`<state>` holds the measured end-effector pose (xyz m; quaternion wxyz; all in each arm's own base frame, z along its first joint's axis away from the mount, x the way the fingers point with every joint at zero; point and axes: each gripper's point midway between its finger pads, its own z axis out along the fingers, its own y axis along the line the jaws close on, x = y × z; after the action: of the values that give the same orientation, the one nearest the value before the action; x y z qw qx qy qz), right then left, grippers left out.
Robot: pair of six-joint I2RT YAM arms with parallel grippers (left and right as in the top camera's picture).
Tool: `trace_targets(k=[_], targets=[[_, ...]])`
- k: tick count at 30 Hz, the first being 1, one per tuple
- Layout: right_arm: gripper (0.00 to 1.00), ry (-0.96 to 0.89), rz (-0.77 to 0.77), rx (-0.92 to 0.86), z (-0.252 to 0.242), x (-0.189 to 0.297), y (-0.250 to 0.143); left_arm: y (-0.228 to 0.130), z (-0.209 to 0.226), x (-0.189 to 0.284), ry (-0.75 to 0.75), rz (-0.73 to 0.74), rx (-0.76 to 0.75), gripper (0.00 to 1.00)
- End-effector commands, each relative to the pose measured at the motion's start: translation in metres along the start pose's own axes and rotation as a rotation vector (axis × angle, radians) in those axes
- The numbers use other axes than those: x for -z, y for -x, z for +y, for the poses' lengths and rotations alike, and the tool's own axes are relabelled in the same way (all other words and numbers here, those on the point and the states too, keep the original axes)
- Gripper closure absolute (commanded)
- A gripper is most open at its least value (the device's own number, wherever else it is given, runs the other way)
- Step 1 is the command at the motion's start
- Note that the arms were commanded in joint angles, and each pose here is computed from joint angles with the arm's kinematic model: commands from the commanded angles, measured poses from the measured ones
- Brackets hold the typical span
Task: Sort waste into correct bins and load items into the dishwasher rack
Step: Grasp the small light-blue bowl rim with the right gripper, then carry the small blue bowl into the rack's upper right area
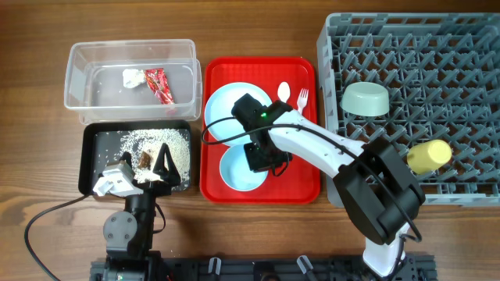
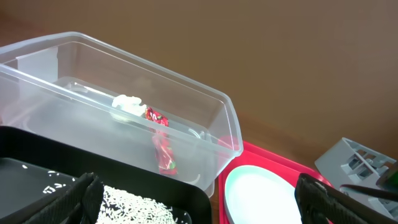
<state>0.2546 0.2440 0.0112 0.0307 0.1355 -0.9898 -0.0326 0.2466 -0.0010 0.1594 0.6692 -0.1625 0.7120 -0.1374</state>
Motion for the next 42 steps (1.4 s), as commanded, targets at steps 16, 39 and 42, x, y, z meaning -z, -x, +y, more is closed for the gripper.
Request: trace_targets(k=[16,39,42], targets=[[0.96,-0.899,-0.929,-0.346,-0.229,0.329,-0.001,0.0,0.003,0.0,0.01,-0.004,0.01,0.0],[0.96,-1.212,-0.296,-0.729,-0.447,0.218,-0.041,0.0,0.003,0.0,0.01,-0.004,0.01,0.0],[0.96,-1.211,-0.255,-0.677,-0.448,0.202,-0.031,0.0,0.003,0.0,0.01,-0.004,0.01,0.0]])
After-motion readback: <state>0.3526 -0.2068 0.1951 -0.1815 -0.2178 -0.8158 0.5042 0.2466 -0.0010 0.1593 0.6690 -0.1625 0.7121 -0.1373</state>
